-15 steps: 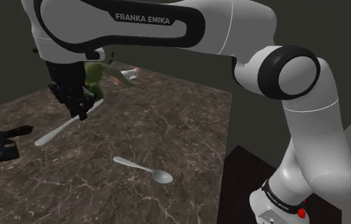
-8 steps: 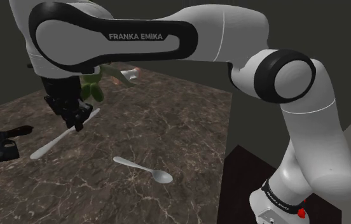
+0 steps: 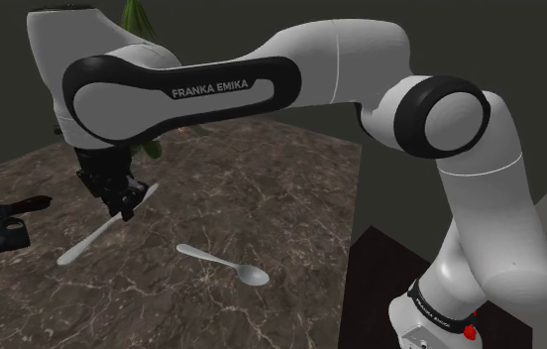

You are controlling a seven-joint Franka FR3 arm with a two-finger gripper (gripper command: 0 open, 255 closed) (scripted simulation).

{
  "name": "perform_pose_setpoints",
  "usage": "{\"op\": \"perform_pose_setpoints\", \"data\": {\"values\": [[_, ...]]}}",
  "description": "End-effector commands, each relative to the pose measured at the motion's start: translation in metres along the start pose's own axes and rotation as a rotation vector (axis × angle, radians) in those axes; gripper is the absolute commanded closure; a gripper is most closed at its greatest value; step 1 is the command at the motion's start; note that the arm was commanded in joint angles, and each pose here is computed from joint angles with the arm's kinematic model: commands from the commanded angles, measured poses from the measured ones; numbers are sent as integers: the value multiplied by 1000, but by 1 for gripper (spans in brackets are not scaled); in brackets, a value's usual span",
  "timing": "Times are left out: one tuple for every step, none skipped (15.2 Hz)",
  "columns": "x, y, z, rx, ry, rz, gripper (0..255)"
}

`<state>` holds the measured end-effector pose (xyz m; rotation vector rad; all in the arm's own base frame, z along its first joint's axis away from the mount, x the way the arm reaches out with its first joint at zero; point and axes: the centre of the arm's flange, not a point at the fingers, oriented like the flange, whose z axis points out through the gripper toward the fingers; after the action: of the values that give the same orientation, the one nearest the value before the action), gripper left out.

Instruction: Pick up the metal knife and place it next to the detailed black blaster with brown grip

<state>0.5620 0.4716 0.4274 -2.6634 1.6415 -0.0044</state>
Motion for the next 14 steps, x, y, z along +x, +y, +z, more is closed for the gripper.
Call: {"op": "perform_pose_setpoints", "data": {"values": [[0,1,10,0,0,0,255],[0,1,15,0,0,0,255],[0,1,21,0,0,0,255],[0,1,26,0,0,0,255],[0,1,31,0,0,0,255],[0,1,31,0,0,0,255],[0,1,31,0,0,0,255],[0,1,31,0,0,0,255],[0,1,31,0,0,0,255],[0,1,31,0,0,0,255],[0,1,31,0,0,0,255],[0,1,31,0,0,0,255],[0,1,31,0,0,0,0],[0,1,31,0,0,0,0]]}}
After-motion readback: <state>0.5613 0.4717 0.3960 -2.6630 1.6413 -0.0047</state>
